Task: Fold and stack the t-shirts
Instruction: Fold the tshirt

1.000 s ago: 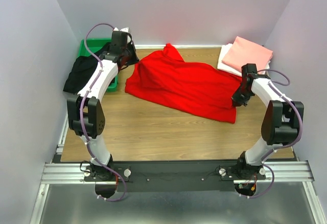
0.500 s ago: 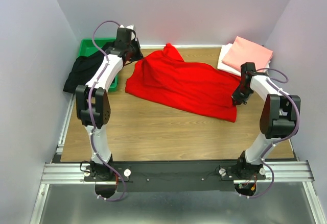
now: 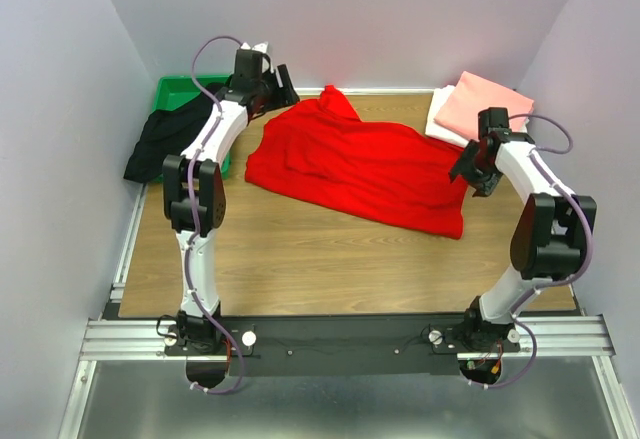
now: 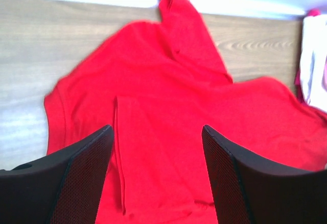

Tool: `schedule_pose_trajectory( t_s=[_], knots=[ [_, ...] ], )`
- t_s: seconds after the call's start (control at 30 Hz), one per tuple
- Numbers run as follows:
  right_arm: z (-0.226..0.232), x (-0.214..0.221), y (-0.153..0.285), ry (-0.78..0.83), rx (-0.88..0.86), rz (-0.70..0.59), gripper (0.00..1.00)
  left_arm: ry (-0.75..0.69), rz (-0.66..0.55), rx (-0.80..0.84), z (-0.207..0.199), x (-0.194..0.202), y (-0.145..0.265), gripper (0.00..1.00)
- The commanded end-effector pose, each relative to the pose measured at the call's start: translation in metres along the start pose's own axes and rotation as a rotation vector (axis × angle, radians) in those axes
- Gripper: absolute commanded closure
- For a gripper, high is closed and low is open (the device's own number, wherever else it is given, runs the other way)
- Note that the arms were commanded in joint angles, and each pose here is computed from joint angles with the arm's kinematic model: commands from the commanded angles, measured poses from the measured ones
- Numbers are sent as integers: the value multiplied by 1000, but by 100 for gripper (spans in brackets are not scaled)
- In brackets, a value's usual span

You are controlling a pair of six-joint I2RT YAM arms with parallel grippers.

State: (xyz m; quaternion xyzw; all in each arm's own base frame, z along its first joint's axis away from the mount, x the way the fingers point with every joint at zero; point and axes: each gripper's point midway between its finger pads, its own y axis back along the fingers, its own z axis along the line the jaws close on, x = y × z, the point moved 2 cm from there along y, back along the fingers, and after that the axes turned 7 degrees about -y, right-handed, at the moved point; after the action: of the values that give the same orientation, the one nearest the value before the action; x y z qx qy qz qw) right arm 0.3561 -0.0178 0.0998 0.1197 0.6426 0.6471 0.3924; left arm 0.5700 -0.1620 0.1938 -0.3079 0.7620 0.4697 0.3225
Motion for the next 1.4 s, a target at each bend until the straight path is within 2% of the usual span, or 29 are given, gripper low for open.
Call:
schedule_pose_trajectory(
  t_s=[0.0,0.1,0.2,0.33,0.6,0.8,1.0,1.2,1.23,1.37],
  knots=[
    [18,-16,37,61,-81,-118,28,-34,36,17,-4,28,10,22],
    [41,3,39,117,-155,-93,28,-28,120,11,2,71,14,22],
    [63,37,29,153,-253,5,27,-1,152,43,1,100,15,22],
    [67,66,6,116,-293,104,27,29,194,58,4,125,15,22],
    [41,86,-18,109,-198,140,26,56,266,-32,28,165,21,22],
    [6,112,-39,54,-58,185,25,80,282,-91,45,183,33,22],
    [-22,132,-41,20,46,224,24,105,302,-161,57,199,47,21],
    [-41,156,-30,-18,73,282,21,126,276,-203,59,204,69,21],
    [-38,163,-27,-26,45,325,21,132,289,-206,60,211,73,21],
    [-39,169,-14,-30,29,360,21,146,266,-196,55,212,87,21]
  ],
)
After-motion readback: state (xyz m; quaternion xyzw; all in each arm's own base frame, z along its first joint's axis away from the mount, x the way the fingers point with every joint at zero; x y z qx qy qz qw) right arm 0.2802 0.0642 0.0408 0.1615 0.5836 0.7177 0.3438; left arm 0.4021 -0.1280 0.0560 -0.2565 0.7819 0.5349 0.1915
